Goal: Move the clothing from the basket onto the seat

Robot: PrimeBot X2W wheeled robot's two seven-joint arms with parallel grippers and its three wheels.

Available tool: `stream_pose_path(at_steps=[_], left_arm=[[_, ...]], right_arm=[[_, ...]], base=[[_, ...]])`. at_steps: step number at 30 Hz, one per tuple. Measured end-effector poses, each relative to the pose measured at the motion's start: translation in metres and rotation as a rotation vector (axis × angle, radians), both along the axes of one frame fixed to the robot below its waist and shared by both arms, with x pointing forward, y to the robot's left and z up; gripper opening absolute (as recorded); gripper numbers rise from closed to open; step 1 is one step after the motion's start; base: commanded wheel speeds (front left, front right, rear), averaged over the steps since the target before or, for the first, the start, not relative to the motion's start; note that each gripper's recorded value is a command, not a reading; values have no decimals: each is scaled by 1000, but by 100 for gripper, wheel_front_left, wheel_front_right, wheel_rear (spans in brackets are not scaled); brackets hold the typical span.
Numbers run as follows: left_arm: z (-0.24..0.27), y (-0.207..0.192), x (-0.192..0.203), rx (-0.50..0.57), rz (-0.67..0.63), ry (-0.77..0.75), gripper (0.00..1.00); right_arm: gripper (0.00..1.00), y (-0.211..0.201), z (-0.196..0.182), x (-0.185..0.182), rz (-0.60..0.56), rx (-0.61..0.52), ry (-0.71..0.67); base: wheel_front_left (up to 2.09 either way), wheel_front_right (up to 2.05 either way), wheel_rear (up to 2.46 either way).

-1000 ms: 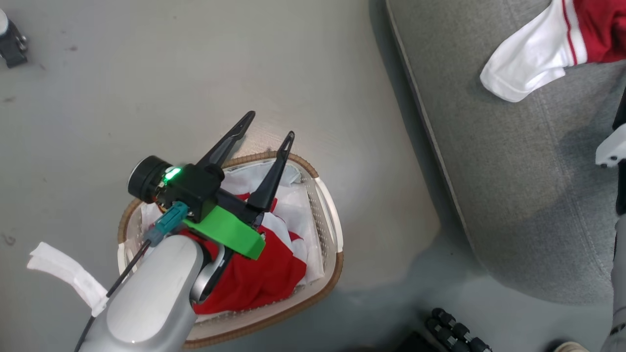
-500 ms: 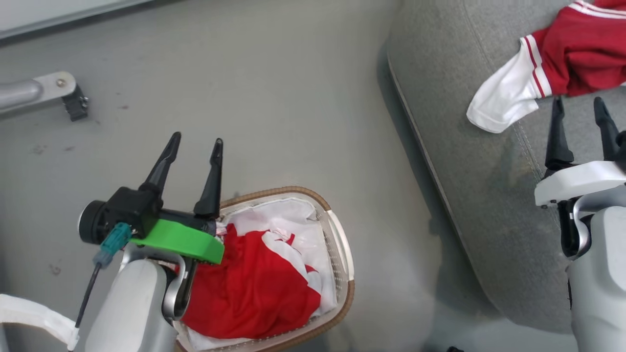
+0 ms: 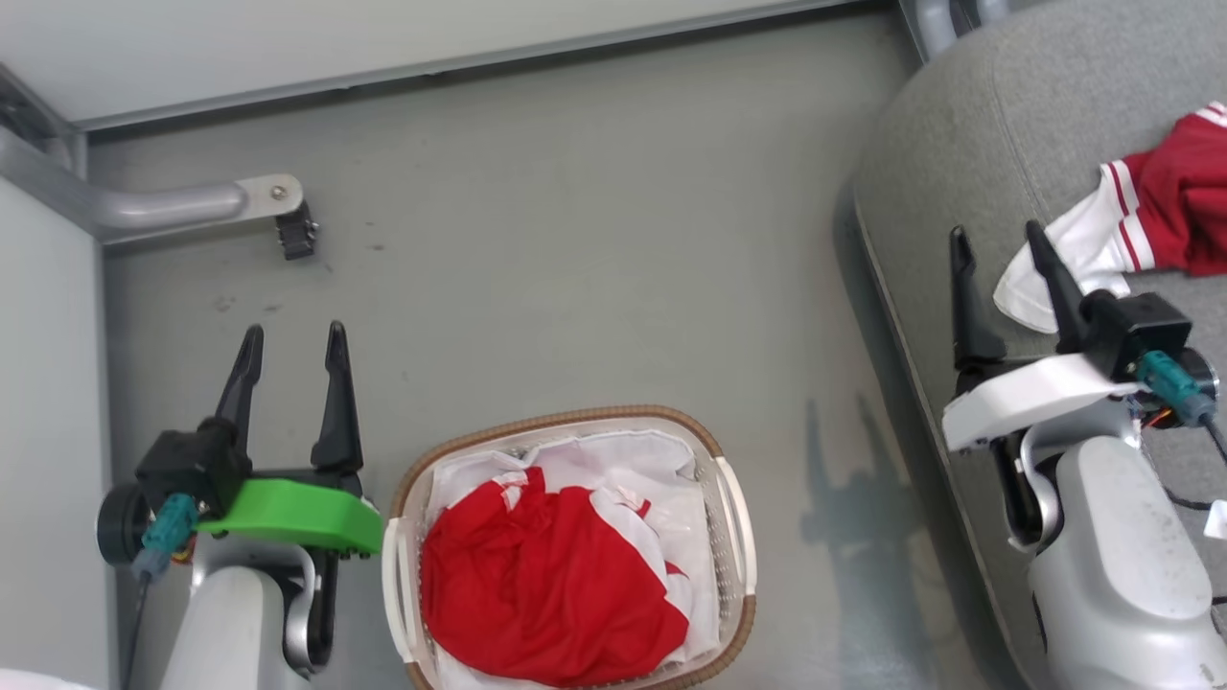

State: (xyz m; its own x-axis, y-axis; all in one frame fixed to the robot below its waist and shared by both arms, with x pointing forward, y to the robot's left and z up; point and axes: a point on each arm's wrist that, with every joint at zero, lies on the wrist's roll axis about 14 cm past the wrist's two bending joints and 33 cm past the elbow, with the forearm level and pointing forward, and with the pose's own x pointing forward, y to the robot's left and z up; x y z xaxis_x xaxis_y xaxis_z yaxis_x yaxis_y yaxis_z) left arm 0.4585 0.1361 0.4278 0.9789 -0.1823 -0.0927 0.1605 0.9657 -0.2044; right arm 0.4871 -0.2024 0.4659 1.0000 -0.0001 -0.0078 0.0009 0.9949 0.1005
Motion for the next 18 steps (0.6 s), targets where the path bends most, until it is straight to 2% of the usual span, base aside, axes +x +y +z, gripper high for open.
stream_pose_path(at_steps=[7,18], left_arm=[[3,27,-31,10,87,23,100],[14,43,-74,15,136,15,100]], right_arm=[[100,31,3,-18,78,25,5],[100,46,-1,-62,118,35,37]], base=[[0,0,0],[0,0,0]])
